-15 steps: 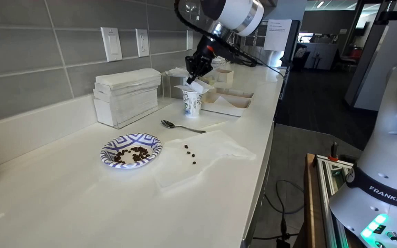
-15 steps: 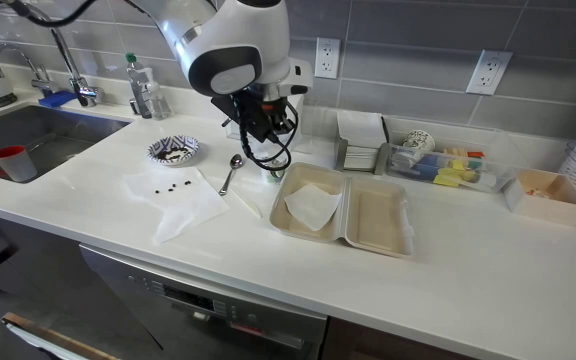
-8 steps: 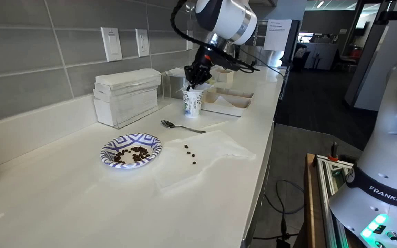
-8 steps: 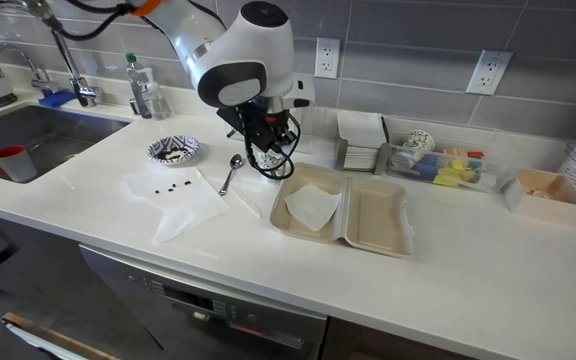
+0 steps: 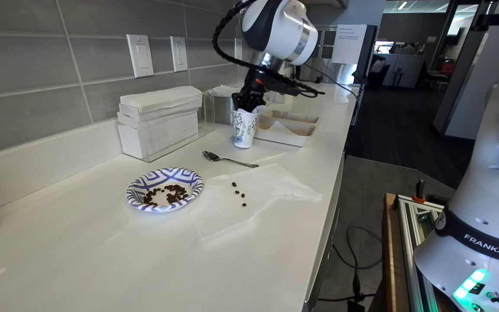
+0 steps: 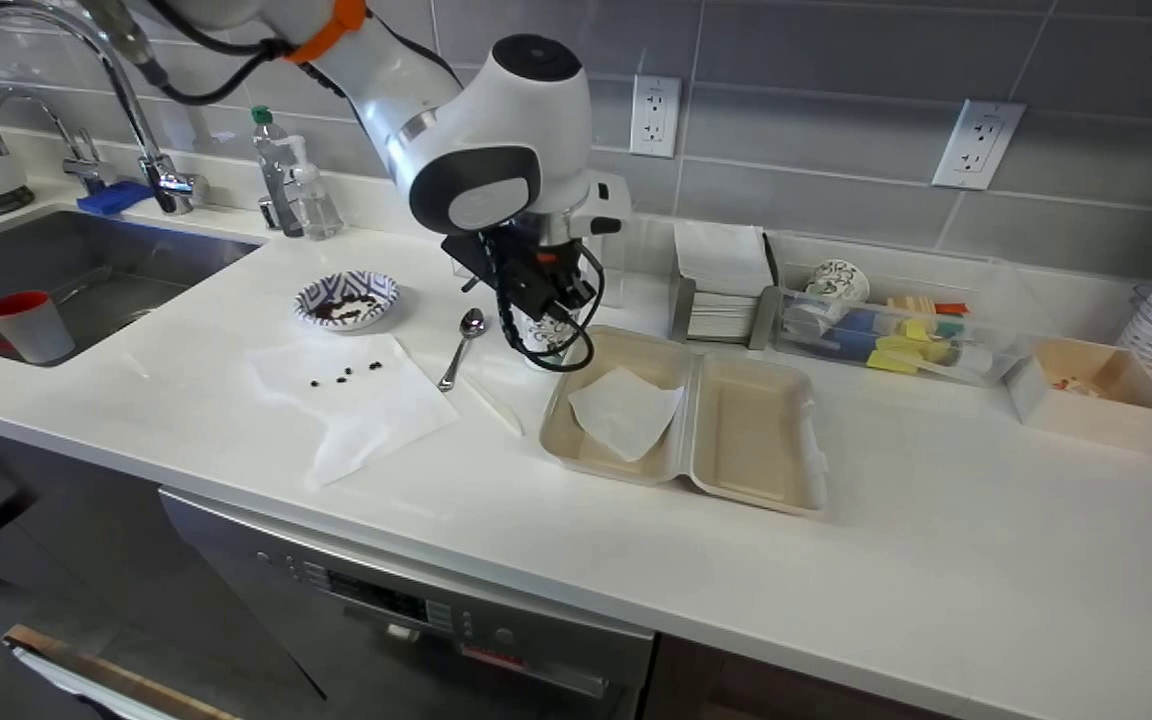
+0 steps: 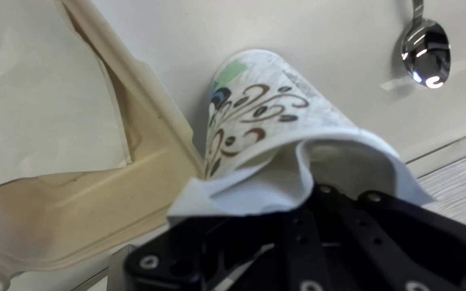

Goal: Put one paper towel in the cup

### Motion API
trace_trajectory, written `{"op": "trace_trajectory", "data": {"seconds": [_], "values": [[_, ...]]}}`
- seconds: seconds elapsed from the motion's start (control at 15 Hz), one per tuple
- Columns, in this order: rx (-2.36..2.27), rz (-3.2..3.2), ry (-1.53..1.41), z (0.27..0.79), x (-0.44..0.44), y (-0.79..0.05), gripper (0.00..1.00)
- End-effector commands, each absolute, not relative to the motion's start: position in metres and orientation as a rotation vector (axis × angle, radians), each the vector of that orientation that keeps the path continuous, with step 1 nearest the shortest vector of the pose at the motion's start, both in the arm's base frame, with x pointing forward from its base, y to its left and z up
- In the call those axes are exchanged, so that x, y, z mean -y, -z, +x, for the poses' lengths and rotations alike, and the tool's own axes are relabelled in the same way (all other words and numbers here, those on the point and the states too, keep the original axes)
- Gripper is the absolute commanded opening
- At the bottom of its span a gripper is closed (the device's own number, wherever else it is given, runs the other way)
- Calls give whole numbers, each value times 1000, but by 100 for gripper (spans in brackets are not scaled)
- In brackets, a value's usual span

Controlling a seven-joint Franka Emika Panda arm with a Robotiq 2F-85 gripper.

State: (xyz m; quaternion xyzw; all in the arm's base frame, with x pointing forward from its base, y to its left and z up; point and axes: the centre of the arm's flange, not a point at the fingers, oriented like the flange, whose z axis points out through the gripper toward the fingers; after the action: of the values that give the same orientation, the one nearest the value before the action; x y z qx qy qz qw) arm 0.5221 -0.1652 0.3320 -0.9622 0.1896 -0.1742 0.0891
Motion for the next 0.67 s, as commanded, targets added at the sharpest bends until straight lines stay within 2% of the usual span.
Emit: {"op": "trace_trajectory", "data": {"seconds": [0.0, 0.07, 0.13, 0.2, 0.6], "values": [[-551, -2909, 476, 530, 168, -324, 0], [-546, -2924, 470, 530, 168, -323, 0], [-540, -2935, 462, 530, 168, -324, 17], [-538, -2946, 459, 530, 168, -325, 27], [-500, -2985, 419, 526, 154, -352, 66]]}}
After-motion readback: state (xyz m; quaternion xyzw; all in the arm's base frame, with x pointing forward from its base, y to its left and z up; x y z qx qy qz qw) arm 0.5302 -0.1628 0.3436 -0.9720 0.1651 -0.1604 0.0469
